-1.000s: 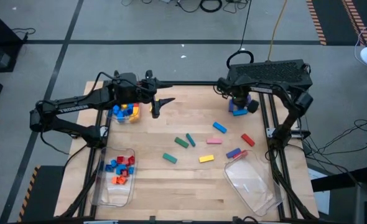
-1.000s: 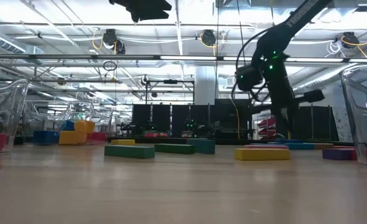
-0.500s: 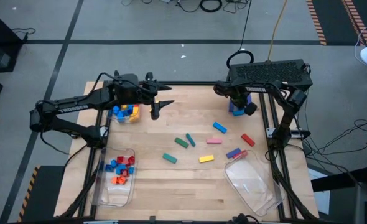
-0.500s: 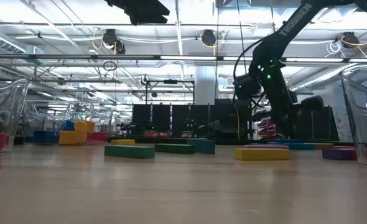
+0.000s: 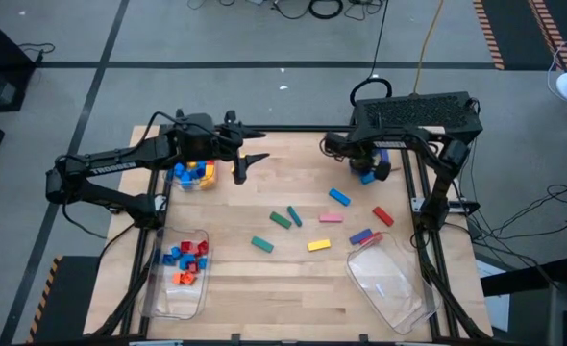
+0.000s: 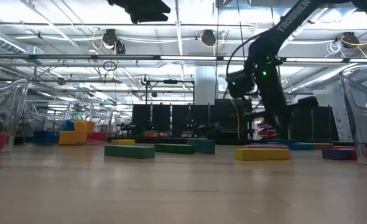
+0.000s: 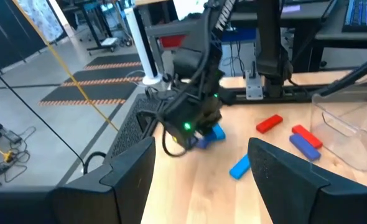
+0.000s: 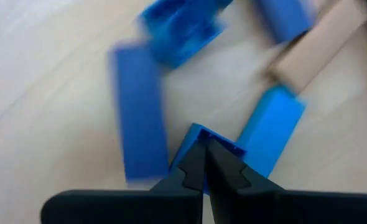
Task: Sort blocks by size
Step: Put the blue four stud game piece into the bottom left transparent bin
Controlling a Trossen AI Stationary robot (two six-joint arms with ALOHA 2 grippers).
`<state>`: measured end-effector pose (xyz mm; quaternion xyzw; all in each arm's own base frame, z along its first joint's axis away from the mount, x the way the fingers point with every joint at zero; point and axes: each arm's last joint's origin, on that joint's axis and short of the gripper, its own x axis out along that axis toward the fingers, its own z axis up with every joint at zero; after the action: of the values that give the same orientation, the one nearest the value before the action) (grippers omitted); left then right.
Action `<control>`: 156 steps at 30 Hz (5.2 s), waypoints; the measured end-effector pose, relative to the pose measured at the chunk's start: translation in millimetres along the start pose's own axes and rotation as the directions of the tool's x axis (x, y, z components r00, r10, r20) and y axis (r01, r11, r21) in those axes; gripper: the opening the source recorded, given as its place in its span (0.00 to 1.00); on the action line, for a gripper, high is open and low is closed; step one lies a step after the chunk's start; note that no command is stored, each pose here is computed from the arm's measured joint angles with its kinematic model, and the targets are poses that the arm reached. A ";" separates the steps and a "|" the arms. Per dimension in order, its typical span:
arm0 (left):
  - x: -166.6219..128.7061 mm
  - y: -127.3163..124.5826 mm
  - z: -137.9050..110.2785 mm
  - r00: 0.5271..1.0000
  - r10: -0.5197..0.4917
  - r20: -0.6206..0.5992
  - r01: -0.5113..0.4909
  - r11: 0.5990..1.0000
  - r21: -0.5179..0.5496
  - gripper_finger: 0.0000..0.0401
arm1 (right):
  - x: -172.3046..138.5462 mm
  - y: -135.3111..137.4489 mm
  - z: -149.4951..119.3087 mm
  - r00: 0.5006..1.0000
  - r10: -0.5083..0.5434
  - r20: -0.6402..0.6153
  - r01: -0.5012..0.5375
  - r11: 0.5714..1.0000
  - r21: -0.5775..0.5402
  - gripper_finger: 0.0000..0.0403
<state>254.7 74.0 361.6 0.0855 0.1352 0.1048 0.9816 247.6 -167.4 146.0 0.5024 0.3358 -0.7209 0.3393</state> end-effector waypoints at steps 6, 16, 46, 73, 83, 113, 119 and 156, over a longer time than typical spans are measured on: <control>-0.1 1.7 3.2 0.999 0.015 0.034 -0.015 1.000 0.001 0.64 | -25.0 18.7 -31.7 0.984 0.164 -0.073 -0.172 0.976 -0.130 0.00; -0.2 4.1 3.3 0.997 0.067 0.029 -0.065 0.996 -0.064 0.64 | -68.6 38.5 -61.3 0.906 0.370 -0.206 -0.424 0.796 -0.432 0.00; 0.4 1.8 -23.7 0.969 0.132 -0.207 -0.193 0.931 -0.309 0.64 | -27.5 69.4 -72.0 0.948 0.200 -0.246 -0.306 0.381 -0.872 0.78; 33.0 -8.3 -29.0 0.983 0.080 -0.168 -0.098 0.990 -0.105 0.64 | -169.8 34.2 -17.5 0.395 0.696 -0.600 -0.820 -0.028 -0.572 0.27; 46.8 -16.0 -15.9 0.998 0.058 0.007 -0.058 0.977 0.205 0.64 | -202.8 28.8 8.7 0.061 0.697 -0.715 -0.887 -0.291 -0.359 0.27; 58.6 -15.4 -4.0 0.972 0.150 0.180 -0.184 0.963 0.195 0.60 | -219.9 29.7 12.6 -0.124 0.614 -0.779 -0.865 -0.452 -0.218 0.27; 58.9 -16.0 -4.8 0.975 0.140 0.173 -0.173 0.966 0.195 0.46 | -219.7 29.8 13.0 -0.123 0.618 -0.776 -0.867 -0.448 -0.220 0.27; -101.1 -79.6 -32.0 0.770 -0.240 -0.592 -0.156 0.828 -0.538 0.37 | -200.0 -11.5 41.5 0.238 0.726 -0.646 -0.867 -0.140 -0.478 0.85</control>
<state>165.0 -21.4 340.6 -0.2488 0.4246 0.1391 0.8593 270.4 -165.1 349.3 0.4401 0.2570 -0.0727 0.8573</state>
